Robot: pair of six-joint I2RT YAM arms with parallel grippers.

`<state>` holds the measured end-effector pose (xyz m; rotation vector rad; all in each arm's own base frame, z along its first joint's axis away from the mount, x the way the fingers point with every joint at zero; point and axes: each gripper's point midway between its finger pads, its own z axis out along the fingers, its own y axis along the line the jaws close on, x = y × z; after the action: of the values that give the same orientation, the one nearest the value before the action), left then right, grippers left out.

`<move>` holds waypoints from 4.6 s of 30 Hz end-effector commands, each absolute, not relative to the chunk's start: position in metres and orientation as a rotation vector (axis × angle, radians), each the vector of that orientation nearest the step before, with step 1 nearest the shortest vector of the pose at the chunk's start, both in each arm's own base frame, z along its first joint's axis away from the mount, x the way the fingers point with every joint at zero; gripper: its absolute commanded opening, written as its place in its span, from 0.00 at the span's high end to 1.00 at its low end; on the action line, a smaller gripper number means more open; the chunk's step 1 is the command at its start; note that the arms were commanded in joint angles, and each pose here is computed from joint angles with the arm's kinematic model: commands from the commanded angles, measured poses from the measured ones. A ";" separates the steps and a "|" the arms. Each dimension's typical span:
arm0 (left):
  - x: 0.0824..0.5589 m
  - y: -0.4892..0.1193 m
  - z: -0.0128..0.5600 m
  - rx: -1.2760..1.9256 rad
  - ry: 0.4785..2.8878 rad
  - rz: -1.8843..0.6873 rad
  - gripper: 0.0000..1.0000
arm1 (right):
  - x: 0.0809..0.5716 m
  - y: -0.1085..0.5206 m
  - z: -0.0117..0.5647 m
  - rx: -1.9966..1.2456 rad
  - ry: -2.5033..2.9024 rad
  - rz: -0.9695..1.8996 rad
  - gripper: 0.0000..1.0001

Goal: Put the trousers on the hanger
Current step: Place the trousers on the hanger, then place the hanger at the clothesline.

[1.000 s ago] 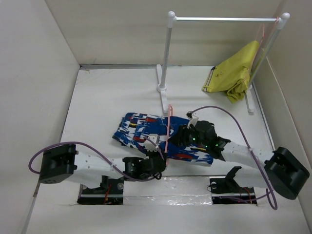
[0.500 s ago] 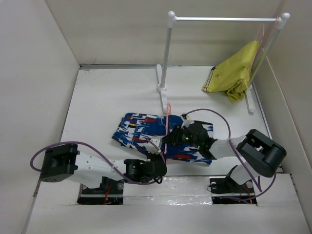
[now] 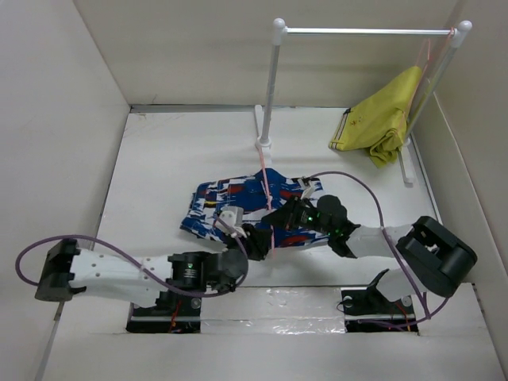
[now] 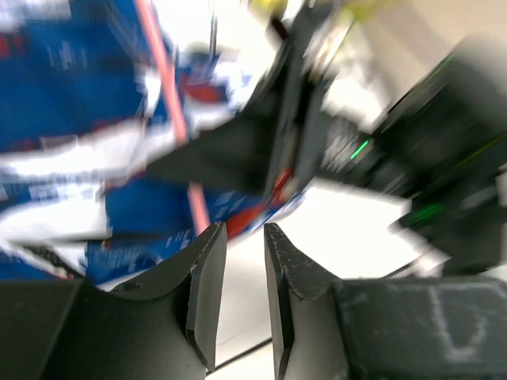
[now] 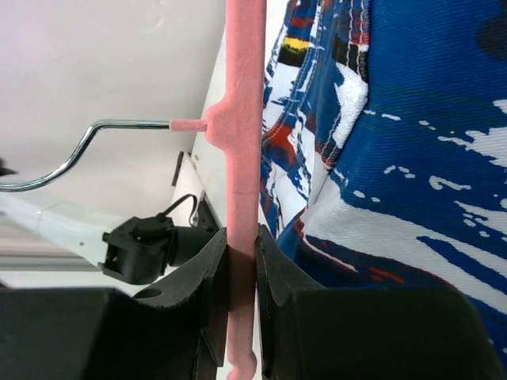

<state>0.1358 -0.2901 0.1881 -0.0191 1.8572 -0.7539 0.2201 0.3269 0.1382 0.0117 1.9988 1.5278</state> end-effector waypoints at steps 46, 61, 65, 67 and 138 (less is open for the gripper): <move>0.163 -0.185 0.301 -0.286 1.598 -0.739 0.71 | 0.434 0.160 0.496 0.268 1.118 1.558 1.00; 0.161 -0.205 0.282 -0.250 1.632 -0.719 0.70 | 0.468 0.133 0.498 0.217 1.099 1.581 1.00; 0.162 -0.212 0.279 -0.223 1.633 -0.689 0.70 | 0.447 0.141 0.500 0.144 1.080 1.597 1.00; 0.162 -0.215 0.277 -0.218 1.634 -0.676 0.70 | 0.436 0.141 0.502 0.125 1.078 1.587 1.00; 0.232 -0.237 0.300 -0.117 1.637 -0.769 0.51 | 0.468 0.033 0.407 0.229 1.305 0.963 0.00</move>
<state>0.2290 -0.2394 0.2708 -0.0885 1.6927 -0.7409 0.4775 0.0541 0.4048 0.2685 1.3135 1.1743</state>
